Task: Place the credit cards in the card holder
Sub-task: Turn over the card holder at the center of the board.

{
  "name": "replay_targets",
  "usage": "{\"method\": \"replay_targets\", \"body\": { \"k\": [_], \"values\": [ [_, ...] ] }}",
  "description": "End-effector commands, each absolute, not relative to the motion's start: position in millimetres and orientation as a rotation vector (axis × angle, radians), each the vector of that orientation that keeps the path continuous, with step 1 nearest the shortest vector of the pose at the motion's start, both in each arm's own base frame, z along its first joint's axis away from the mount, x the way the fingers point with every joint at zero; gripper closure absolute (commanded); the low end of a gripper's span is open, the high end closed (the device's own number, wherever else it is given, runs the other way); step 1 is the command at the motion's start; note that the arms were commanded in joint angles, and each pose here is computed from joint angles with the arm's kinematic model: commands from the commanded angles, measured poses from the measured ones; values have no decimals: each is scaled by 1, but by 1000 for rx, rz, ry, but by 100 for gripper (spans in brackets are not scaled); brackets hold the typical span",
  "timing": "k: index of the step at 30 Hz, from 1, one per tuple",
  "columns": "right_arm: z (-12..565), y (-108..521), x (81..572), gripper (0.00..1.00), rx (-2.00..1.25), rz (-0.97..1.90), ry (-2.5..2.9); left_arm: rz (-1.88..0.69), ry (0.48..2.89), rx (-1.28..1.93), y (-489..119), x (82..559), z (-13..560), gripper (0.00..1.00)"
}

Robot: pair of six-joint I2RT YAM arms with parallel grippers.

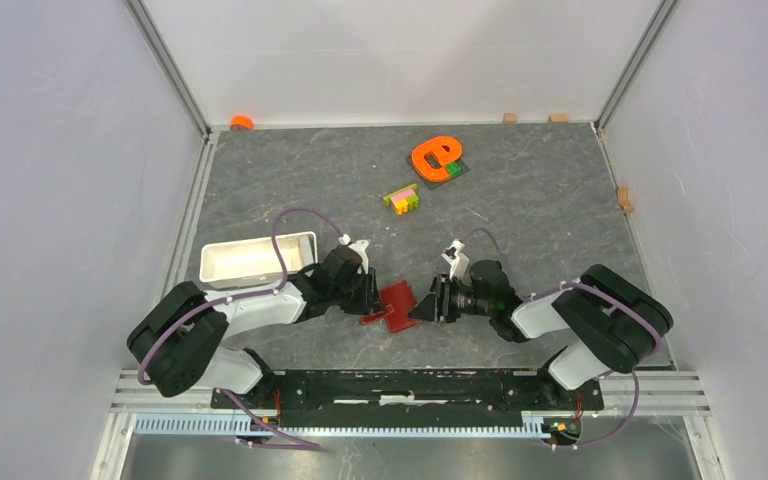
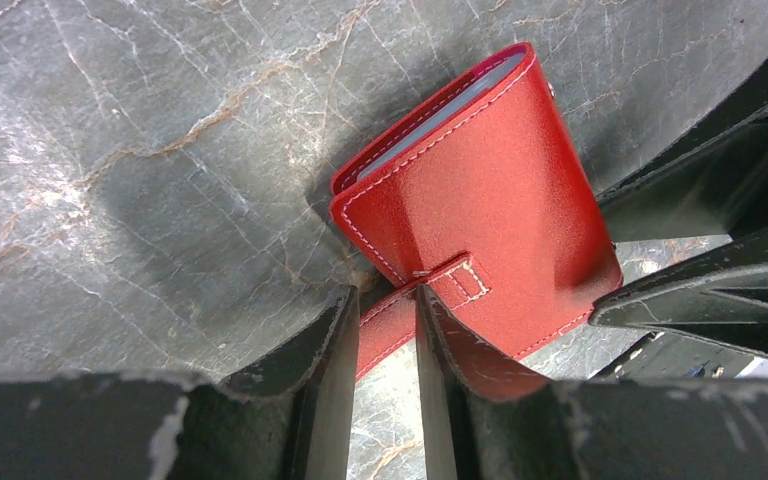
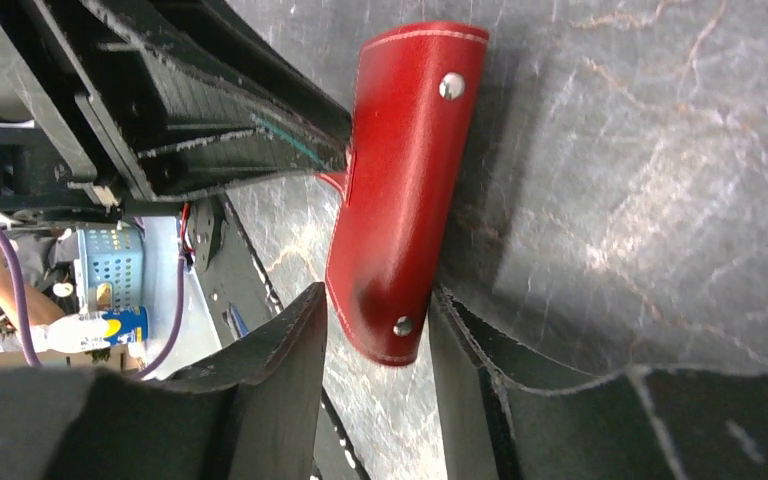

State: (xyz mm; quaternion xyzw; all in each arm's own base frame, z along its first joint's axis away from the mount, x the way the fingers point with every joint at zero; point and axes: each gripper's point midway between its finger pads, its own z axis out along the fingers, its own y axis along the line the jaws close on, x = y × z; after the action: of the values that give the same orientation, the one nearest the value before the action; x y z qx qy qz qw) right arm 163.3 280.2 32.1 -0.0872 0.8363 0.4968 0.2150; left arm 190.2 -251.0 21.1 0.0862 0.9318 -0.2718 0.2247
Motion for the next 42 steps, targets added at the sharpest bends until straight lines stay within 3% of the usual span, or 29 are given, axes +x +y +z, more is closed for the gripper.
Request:
{"method": "replay_targets", "body": {
  "k": [1, 5, 10, 12, 16, 18, 23, 29, 37, 42],
  "values": [
    [58, 305, 182, 55, -279, 1458, 2188, -690, 2587, 286, -241, 185, 9, 66],
    [54, 314, 189, 61, -292, 1451, 2198, -695, 2583, 279, -240, 185, 10, 66],
    [52, 318, 191, 89, -295, 1452, 2199, -720, 2558, 279, -243, 186, 18, 63],
    [57, 318, 191, 100, -300, 1454, 2192, -747, 2540, 281, -248, 188, 28, 48],
    [63, 307, 200, 100, -330, 1328, 2192, -770, 2473, 326, -255, 199, 68, 10],
    [62, 295, 205, 100, -346, 1220, 2229, -775, 2443, 373, -256, 206, 96, 1],
    [76, 246, 239, 100, -416, 762, 2271, -902, 2360, 452, -266, 208, 174, 0],
    [124, 173, 264, 100, -431, 206, 2275, -716, 2245, 523, -225, 233, 246, 0],
    [145, 108, 269, 100, -331, -301, 2293, -519, 2159, 387, -188, 258, 235, 0],
    [141, 108, 260, 100, -345, -527, 2269, -524, 2197, 386, -185, 260, 221, 0]
  ]
}}
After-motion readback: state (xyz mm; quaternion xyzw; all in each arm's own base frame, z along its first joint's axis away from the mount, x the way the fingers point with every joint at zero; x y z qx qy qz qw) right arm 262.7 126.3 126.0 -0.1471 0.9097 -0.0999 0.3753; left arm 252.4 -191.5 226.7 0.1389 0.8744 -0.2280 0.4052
